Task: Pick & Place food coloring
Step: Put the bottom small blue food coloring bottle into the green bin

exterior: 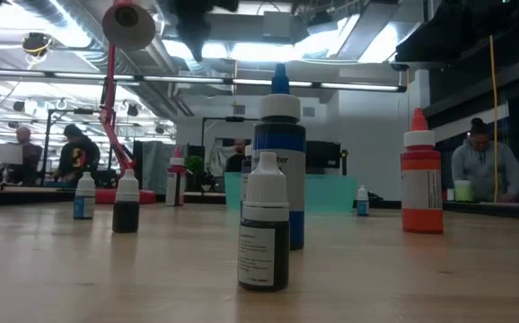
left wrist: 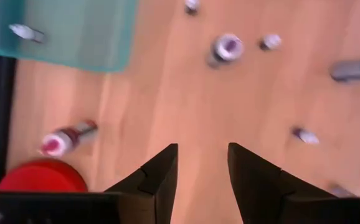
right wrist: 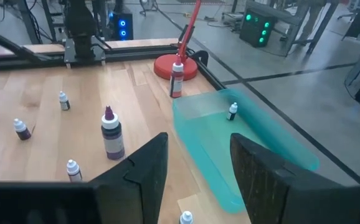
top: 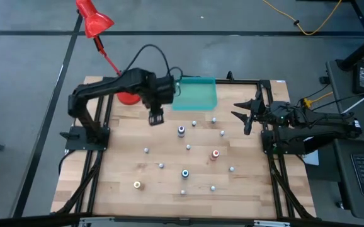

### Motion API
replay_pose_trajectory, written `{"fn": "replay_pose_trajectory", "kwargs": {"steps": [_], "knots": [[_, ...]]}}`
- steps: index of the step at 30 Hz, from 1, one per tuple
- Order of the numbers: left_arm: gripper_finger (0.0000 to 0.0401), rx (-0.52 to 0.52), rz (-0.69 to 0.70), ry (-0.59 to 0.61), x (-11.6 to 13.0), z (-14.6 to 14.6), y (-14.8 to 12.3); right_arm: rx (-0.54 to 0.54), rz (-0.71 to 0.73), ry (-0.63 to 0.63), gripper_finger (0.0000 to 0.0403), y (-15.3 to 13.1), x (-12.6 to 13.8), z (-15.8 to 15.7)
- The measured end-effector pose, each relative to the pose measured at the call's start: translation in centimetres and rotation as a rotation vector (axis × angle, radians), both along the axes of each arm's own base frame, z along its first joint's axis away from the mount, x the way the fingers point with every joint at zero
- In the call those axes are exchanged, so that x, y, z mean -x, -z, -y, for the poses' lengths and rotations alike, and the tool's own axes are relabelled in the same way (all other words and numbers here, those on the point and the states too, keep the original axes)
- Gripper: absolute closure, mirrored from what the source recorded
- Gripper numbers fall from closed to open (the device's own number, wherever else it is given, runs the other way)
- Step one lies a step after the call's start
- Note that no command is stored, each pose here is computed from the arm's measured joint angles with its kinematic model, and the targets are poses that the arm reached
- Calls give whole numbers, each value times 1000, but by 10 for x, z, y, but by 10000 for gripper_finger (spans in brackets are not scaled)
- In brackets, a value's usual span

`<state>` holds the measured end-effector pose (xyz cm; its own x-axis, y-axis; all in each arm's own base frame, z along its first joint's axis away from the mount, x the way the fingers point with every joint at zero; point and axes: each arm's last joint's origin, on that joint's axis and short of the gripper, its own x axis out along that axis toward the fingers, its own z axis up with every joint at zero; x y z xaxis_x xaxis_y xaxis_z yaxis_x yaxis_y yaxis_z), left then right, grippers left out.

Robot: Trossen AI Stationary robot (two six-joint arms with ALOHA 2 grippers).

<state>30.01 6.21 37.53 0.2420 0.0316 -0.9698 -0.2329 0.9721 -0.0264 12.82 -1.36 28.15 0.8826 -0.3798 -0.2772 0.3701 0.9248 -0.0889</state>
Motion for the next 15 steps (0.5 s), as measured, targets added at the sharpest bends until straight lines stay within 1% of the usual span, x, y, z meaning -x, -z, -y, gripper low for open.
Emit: {"fn": "replay_pose_trajectory", "kwargs": {"steps": [3,5,10,15], "knots": [[265,24,-10,-31,13,20,6,2,-2,0,228,0,0,0],[264,42,-13,-72,24,31,17,1,-3,0,228,0,-1,0],[252,97,12,-185,50,57,58,-3,-2,1,228,0,-1,0],[223,138,16,-228,60,80,97,-4,-1,1,228,0,-1,0]]}}
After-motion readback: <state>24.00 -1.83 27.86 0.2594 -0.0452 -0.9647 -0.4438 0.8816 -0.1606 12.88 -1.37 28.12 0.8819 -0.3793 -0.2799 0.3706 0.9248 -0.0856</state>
